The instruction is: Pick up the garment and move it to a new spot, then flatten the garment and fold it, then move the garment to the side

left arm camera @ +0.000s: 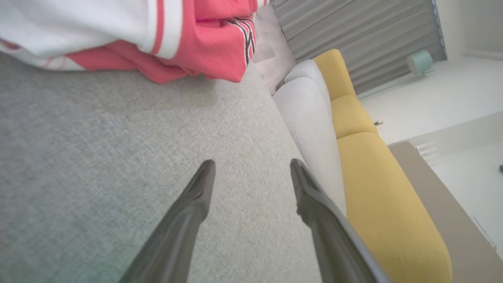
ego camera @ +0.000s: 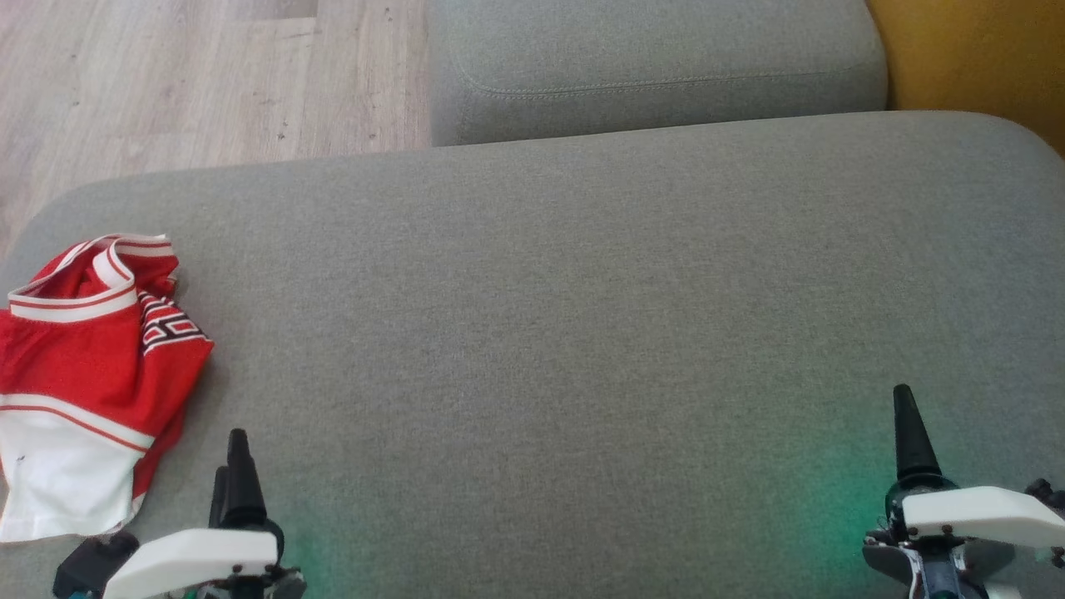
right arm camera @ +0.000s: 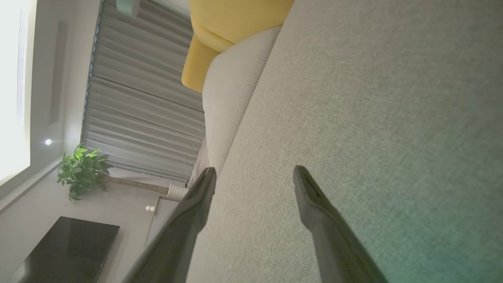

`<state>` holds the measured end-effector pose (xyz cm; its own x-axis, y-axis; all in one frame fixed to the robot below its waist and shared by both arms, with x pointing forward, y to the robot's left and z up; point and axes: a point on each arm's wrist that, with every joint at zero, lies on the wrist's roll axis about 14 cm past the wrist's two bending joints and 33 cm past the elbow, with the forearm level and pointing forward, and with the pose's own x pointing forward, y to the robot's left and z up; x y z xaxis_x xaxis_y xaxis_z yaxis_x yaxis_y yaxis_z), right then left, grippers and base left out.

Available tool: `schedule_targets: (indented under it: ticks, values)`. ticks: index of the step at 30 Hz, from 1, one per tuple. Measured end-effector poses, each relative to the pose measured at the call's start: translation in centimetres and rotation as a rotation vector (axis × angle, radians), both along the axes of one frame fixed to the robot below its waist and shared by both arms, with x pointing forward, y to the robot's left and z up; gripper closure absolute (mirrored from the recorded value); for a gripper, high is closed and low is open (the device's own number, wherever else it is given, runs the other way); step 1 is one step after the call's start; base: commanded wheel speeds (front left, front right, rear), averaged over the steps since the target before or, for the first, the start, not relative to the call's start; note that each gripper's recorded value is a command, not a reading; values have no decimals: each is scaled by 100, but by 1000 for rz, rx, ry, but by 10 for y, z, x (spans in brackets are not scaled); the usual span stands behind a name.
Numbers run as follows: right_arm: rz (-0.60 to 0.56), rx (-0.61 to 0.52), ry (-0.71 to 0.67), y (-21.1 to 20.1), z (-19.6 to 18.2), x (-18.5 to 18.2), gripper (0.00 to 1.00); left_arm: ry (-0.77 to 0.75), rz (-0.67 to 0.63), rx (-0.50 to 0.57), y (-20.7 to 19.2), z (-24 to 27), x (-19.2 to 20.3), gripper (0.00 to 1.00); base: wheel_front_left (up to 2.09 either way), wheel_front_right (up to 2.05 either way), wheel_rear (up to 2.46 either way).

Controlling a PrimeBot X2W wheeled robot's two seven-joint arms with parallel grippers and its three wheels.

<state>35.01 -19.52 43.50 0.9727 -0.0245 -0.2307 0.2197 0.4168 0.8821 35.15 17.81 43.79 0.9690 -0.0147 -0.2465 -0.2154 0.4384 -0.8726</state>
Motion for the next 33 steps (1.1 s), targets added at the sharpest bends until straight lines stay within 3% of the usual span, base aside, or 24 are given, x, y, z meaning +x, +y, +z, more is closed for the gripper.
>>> schedule_targets:
  ticks: [33]
  values:
    - [121,-398,-43,13,11,8,0,-55,-97,457,-2,11,2,0,0,0,0]
